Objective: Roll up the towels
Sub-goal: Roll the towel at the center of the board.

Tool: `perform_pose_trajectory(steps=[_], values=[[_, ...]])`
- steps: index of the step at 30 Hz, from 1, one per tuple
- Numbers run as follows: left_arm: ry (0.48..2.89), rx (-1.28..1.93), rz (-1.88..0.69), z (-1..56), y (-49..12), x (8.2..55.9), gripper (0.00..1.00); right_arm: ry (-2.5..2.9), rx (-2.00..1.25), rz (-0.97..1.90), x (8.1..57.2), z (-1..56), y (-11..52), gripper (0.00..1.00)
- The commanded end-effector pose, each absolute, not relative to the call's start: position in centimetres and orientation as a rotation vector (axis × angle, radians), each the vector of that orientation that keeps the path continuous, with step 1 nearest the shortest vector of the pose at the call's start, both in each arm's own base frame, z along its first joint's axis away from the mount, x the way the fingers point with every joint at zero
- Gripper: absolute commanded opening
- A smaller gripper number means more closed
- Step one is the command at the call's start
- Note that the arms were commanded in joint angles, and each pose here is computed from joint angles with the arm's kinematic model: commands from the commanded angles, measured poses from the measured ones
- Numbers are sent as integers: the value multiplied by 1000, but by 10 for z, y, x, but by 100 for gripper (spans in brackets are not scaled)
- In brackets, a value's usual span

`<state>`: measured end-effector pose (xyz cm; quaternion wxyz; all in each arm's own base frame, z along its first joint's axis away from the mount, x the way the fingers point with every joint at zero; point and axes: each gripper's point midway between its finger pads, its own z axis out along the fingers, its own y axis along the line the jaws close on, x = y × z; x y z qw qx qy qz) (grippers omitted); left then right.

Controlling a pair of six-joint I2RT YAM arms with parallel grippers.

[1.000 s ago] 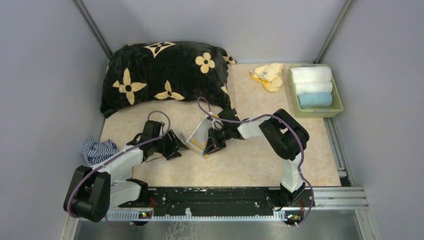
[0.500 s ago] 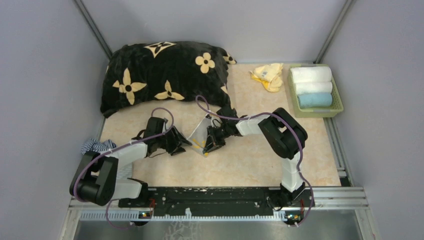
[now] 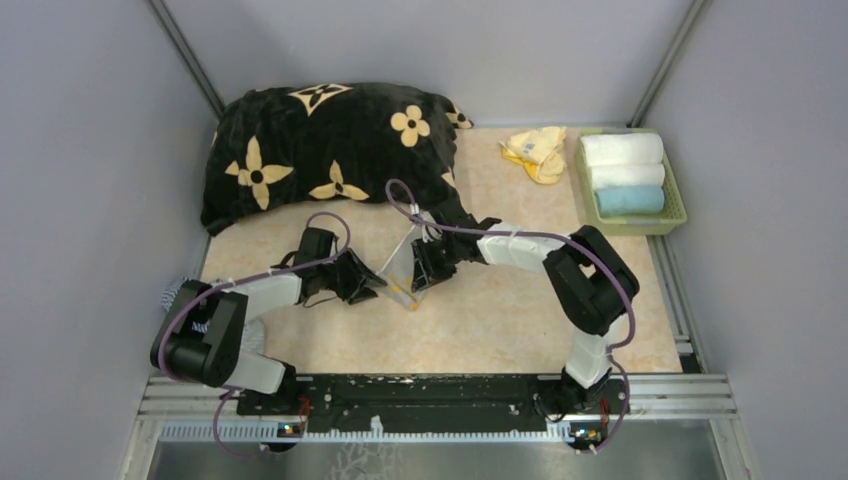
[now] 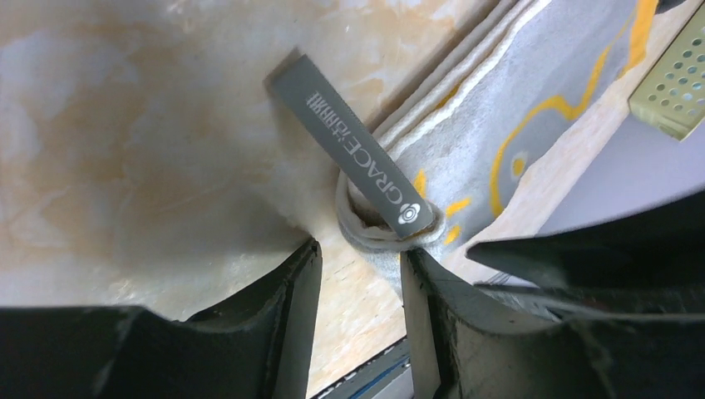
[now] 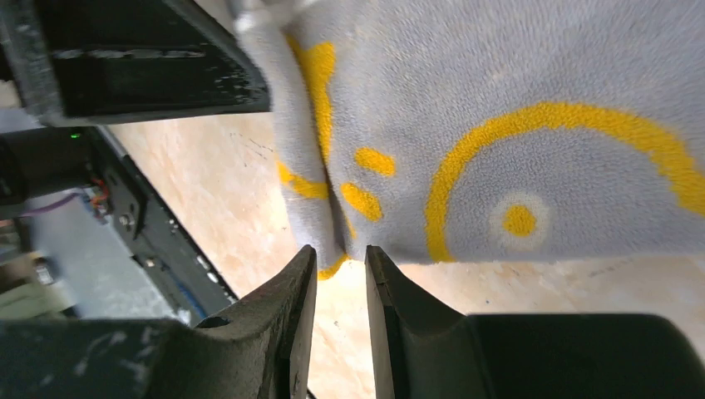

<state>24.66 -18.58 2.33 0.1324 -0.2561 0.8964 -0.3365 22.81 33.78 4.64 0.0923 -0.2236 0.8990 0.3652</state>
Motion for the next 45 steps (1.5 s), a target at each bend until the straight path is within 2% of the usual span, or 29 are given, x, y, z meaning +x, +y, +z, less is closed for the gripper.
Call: perform_pose_trajectory(steps=[1, 4, 8, 15, 32, 45], values=[[2675, -828, -819, -7, -171, 242, 47, 2435, -842, 824, 245, 93, 345, 29], [2695, -848, -801, -11, -171, 241, 47, 2341, -948, 710, 237, 104, 354, 29], [2716, -878, -792, -18, -171, 238, 46, 2248, -1065, 743, 216, 113, 377, 30], [2742, -917, -773, -24, -169, 231, 44, 2251, -1142, 656, 213, 85, 391, 30], [2759, -960, -722, -30, -161, 223, 42, 2279, -1235, 354, 233, 41, 369, 32], [2782, -995, -671, -42, -153, 213, 39, 2245, -1497, 46, 209, -14, 345, 35]])
